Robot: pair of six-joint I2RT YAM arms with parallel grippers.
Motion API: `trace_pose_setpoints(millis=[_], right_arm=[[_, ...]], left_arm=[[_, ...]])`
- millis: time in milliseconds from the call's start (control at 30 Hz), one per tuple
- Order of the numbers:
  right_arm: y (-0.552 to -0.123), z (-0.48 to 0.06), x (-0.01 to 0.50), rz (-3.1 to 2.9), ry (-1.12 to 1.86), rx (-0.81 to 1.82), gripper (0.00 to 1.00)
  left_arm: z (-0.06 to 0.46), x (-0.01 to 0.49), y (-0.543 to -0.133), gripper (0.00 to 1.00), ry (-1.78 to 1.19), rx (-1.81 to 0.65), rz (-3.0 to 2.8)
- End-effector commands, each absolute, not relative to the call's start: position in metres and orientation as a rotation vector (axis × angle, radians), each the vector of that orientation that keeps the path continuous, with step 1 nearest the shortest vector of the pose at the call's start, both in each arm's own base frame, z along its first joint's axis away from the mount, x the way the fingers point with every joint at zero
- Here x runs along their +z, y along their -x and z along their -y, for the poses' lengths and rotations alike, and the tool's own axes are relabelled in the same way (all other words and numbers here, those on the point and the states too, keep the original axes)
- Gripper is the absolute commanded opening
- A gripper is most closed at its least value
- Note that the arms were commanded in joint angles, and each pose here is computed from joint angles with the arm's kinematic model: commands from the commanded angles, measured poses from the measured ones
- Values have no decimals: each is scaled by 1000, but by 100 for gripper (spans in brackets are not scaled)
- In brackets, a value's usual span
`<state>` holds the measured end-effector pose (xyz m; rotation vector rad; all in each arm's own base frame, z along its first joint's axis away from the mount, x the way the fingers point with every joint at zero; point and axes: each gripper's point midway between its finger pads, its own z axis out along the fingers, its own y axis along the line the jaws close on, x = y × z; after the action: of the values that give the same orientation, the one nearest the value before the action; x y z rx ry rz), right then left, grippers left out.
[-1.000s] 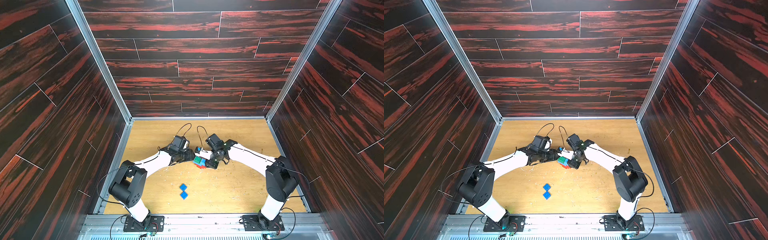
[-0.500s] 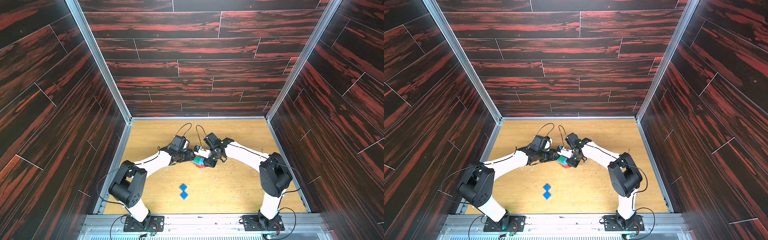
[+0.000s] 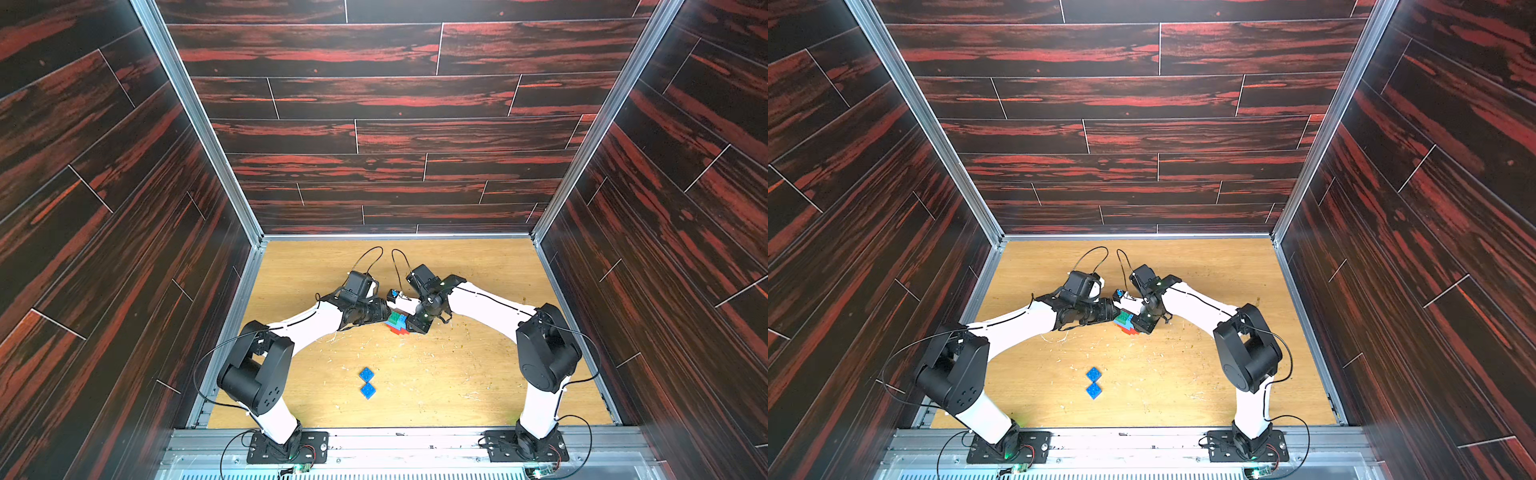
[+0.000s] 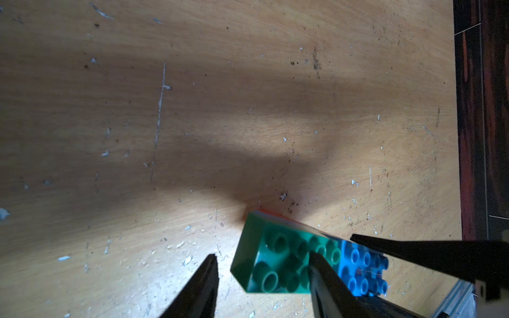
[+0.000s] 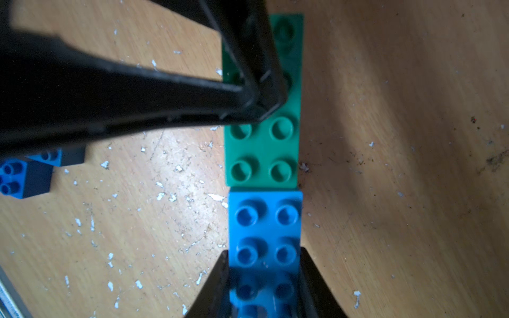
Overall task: Assemble a heart with lego
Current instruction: Assemble the lego brick with the lego brick.
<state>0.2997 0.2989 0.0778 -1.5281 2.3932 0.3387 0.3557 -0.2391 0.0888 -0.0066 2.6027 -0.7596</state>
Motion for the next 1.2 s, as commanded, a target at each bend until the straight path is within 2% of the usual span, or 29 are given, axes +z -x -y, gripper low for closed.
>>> trace_pose_setpoints(millis=[0,367,567,667,867,1000,1167], right_arm=[[-299,-303,80,-2405,1516,373,21],[-301,-303,92,-2364,1497,363,48],[-303,-306,99,-2343,1486,374,70],[-304,-310,116,-2293,1465,402,79],[-334,-294,156,-2249,1198,352,98],[-347,-275,132,-2360,1110,216,98],[-348,-282,115,-2426,1099,246,98]], left_arm=[[232,77,-353,57,18,-717,-2638],[231,75,-354,57,20,-697,-2645],[231,77,-354,57,18,-702,-2641],[231,78,-354,57,18,-700,-2639],[231,78,-354,56,21,-703,-2638],[232,77,-354,56,19,-707,-2639],[233,76,-355,56,16,-711,-2646]])
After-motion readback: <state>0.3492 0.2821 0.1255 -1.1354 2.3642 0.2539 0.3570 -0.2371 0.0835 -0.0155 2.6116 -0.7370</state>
